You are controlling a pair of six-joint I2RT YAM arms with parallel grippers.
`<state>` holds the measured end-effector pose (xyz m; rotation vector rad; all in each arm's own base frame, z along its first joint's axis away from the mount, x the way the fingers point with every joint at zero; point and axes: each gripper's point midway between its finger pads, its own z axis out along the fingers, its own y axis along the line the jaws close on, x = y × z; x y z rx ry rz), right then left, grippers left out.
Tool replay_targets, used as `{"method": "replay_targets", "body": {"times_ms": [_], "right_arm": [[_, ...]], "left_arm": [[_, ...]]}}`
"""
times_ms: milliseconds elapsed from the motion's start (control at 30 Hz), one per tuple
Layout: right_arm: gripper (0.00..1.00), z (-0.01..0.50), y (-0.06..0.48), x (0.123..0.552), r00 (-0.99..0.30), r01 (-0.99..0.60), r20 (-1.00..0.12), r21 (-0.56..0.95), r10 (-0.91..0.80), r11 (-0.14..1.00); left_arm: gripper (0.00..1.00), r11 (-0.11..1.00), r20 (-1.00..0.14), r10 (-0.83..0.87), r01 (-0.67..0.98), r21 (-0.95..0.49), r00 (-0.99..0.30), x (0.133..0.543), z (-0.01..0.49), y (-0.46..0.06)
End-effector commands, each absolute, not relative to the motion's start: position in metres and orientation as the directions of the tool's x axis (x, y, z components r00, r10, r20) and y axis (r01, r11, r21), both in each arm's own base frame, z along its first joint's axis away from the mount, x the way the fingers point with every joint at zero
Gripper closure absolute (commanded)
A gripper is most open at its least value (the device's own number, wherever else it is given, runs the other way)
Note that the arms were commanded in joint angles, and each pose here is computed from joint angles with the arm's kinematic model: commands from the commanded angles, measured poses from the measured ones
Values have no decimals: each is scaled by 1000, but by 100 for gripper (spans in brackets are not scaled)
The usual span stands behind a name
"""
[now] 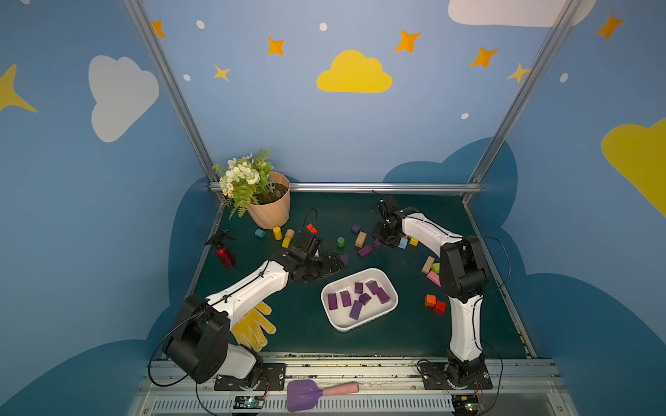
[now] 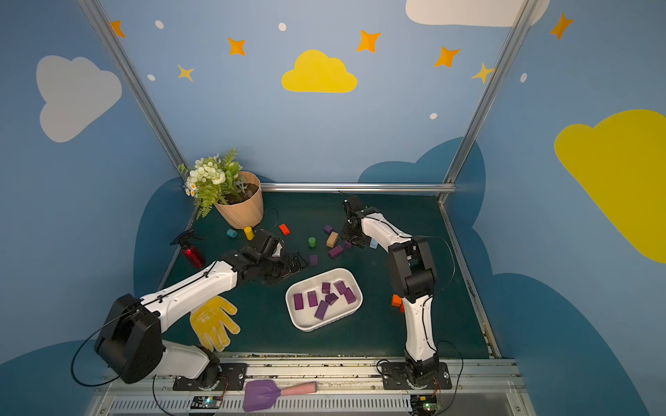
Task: Pick purple bricks into the storage bin
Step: Pick up the building block from the center of the board.
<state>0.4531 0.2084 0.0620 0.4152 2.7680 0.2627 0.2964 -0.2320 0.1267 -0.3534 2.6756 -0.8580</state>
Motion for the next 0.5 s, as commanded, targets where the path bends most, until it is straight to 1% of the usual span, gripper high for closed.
{"method": "replay_targets", "body": {"times_ms": [0,200,467], "right_arm": [[41,52,209,452,-913,256,-274,190,301,948],[43,43,212,451,-922,256,-258,151,288,955],[47,35,211,451,-918,279,-248,148,308,949]], "left_arm": [[0,802,-222,-304,-123,-585,-926,290,125,-229],[0,801,-227,-309,-124,-586,-924,287,127,-226],[0,805,-230,-310,-126,-580,-922,279,127,-220]]}}
